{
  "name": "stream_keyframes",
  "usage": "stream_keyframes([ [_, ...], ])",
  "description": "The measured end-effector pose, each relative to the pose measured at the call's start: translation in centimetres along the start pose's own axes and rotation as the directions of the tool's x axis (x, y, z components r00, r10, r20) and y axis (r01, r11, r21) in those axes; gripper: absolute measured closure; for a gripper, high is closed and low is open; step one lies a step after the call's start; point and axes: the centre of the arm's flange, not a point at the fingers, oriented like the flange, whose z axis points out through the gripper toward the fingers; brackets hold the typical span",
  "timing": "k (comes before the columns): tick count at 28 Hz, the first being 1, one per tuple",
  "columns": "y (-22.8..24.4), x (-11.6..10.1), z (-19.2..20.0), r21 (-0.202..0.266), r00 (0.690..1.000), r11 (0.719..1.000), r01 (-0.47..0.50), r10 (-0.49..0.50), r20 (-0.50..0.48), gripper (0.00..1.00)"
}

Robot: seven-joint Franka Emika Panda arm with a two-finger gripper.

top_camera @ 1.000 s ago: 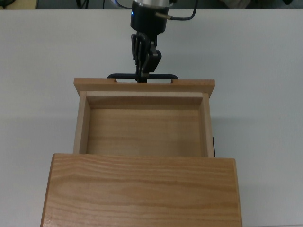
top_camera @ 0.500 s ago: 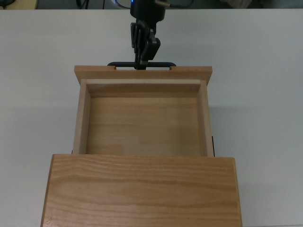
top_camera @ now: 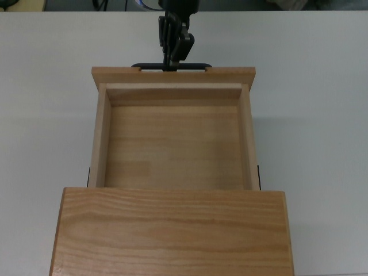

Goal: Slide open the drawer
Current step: 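Pull the handle straight out from the cabinet, sliding the drawer open, then open the gripper and lift it off the handle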

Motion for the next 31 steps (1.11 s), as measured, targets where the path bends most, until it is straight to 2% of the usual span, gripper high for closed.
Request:
stream_keyframes([
  [22, 1.2, -0.2, -0.6, -0.006, 1.0, 1.0, 0.002, -0.002, -0.004, 0.79],
  [31, 2.0, -0.4, -0.7, -0.03, 0.999, 0.999, 0.036, -0.036, -0.005, 0.44],
])
